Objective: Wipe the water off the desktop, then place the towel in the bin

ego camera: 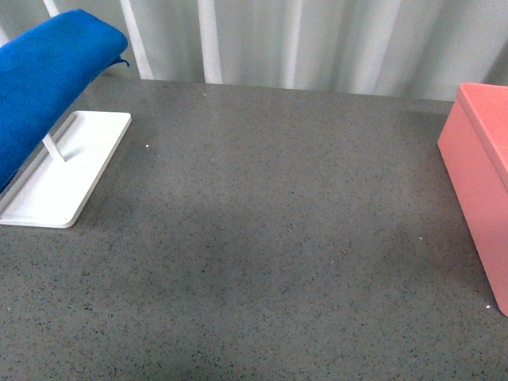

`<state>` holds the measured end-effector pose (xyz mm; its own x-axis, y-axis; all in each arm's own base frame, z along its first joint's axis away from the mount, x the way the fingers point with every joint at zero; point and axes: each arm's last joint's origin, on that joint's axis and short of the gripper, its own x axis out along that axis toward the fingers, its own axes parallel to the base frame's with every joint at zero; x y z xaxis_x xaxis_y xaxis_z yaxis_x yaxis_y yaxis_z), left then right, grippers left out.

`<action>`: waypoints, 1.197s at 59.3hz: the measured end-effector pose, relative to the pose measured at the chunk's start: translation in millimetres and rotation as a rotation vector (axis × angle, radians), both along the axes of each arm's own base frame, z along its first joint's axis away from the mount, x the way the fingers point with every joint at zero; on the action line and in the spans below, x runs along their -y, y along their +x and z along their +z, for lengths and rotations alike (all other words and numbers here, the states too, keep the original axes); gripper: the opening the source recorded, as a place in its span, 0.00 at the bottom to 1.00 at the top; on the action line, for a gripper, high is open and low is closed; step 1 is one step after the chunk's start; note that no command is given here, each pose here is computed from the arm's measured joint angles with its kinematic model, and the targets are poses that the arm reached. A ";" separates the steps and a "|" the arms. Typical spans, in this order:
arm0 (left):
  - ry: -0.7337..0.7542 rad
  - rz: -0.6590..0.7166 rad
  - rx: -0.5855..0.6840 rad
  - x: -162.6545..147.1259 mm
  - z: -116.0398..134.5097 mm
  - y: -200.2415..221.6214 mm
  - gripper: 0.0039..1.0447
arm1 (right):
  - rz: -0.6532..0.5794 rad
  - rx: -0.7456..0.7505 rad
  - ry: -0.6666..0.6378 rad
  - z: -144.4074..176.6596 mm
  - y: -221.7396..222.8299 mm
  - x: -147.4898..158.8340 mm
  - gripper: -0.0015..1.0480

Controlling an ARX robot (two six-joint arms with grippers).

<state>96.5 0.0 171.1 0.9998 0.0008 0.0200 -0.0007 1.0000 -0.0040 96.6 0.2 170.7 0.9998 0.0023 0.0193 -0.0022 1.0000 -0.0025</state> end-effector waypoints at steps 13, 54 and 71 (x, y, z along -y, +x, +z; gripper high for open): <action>0.000 0.000 0.000 0.0 0.0 0.0 0.94 | 0.000 0.000 0.000 0.0 0.0 0.0 0.93; -0.083 0.181 -0.336 3.4 5.2 10.0 0.94 | 0.000 0.000 0.000 0.0 0.0 0.0 0.93; -0.007 -0.039 -0.121 25.3 99.9 103.2 0.94 | 0.000 0.000 0.000 0.0 0.0 0.0 0.93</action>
<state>199.7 -25.3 271.1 0.9941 -0.0389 -0.1010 0.0378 0.9992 -0.0135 96.6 0.2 170.7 0.9998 0.0023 0.0189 -0.0022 1.0000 -0.0021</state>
